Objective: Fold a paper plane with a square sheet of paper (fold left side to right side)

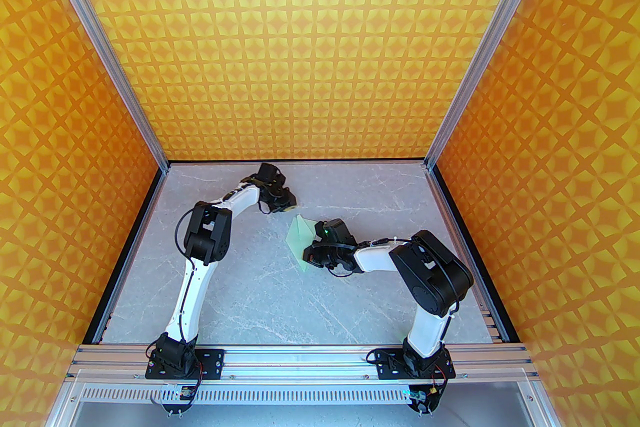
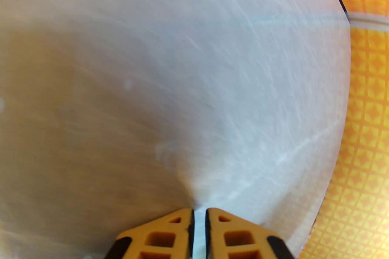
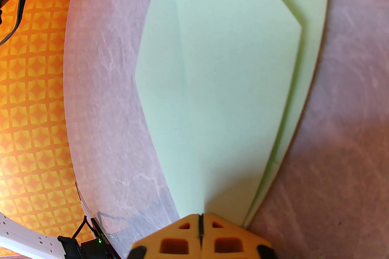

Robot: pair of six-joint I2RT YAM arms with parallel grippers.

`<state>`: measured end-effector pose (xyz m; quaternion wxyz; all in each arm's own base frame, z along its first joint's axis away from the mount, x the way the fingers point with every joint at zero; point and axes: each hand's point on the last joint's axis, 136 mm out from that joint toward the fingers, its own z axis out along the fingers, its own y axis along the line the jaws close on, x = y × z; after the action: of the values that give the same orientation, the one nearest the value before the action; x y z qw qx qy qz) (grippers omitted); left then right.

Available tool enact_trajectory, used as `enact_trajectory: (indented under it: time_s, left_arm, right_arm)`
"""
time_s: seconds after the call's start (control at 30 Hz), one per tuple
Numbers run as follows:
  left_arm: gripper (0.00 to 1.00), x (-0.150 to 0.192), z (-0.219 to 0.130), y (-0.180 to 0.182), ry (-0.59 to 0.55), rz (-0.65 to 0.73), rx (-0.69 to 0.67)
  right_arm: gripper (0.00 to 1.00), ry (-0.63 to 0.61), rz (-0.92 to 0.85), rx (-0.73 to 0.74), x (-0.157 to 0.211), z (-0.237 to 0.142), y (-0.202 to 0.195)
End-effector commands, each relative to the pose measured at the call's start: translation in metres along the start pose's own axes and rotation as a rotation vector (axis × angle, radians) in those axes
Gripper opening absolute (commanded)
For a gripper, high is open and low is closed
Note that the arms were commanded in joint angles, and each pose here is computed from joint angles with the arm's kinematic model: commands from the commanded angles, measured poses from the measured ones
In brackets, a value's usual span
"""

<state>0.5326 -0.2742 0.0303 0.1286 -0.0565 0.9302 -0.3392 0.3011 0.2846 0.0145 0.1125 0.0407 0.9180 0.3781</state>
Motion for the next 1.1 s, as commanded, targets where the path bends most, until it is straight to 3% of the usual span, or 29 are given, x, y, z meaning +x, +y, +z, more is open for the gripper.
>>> enact_trajectory:
  time_s: [0.0,0.27,0.63,1.07]
  left_arm:
    - [0.20,-0.015,-0.050,-0.023,-0.097,0.059,-0.008]
    - [0.23,0.032,-0.095,-0.024,-0.122,0.020,0.020]
    - [0.25,0.114,-0.090,-0.015,-0.027,-0.041,0.049]
    - [0.35,0.166,-0.075,-0.010,0.023,-0.110,0.052]
  right_arm:
    - [0.00,0.158,0.087,0.236,0.049,-0.004,-0.054]
    - [0.01,0.079,-0.019,0.172,0.006,-0.021,0.002]
    - [0.02,0.055,-0.044,0.183,0.004,-0.031,0.004]
    - [0.04,0.014,-0.116,0.257,-0.047,-0.027,0.007]
